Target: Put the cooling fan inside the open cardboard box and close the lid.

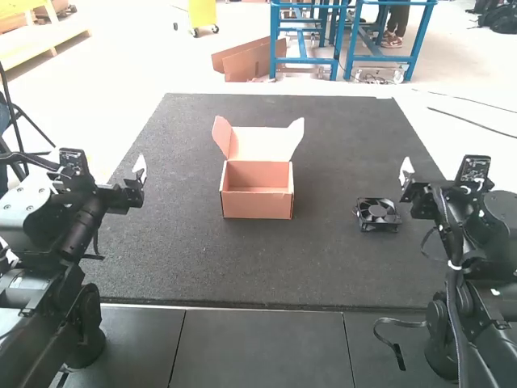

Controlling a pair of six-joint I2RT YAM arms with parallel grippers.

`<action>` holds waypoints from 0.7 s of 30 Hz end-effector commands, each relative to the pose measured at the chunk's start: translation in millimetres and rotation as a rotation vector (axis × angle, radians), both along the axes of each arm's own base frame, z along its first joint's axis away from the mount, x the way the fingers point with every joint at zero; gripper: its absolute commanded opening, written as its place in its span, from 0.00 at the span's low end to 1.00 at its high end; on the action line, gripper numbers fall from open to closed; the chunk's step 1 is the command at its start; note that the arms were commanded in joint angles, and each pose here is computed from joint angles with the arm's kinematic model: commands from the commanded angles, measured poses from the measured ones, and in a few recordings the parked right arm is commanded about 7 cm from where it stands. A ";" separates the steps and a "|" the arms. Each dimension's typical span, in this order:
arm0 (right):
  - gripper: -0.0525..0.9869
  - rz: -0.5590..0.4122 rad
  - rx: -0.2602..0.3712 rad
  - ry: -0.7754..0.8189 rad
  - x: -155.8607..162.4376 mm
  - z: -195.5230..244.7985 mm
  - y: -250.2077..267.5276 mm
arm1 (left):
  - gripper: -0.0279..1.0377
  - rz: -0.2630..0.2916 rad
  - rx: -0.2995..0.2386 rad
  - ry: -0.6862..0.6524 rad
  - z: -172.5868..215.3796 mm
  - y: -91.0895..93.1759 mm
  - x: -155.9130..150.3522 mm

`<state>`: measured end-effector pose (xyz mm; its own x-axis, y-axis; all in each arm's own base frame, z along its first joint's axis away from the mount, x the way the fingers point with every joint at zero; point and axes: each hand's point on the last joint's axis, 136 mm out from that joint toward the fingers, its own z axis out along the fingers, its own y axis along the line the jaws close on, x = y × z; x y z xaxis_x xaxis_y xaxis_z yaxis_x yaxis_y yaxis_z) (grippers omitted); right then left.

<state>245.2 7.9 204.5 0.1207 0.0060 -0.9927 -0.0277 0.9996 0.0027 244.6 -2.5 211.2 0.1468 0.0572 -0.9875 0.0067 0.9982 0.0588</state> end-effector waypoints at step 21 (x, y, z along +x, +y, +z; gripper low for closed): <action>0.93 -0.125 0.078 0.614 87.7 50.5 -15.4 | 0.94 0.096 -0.013 0.361 95.4 18.0 93.2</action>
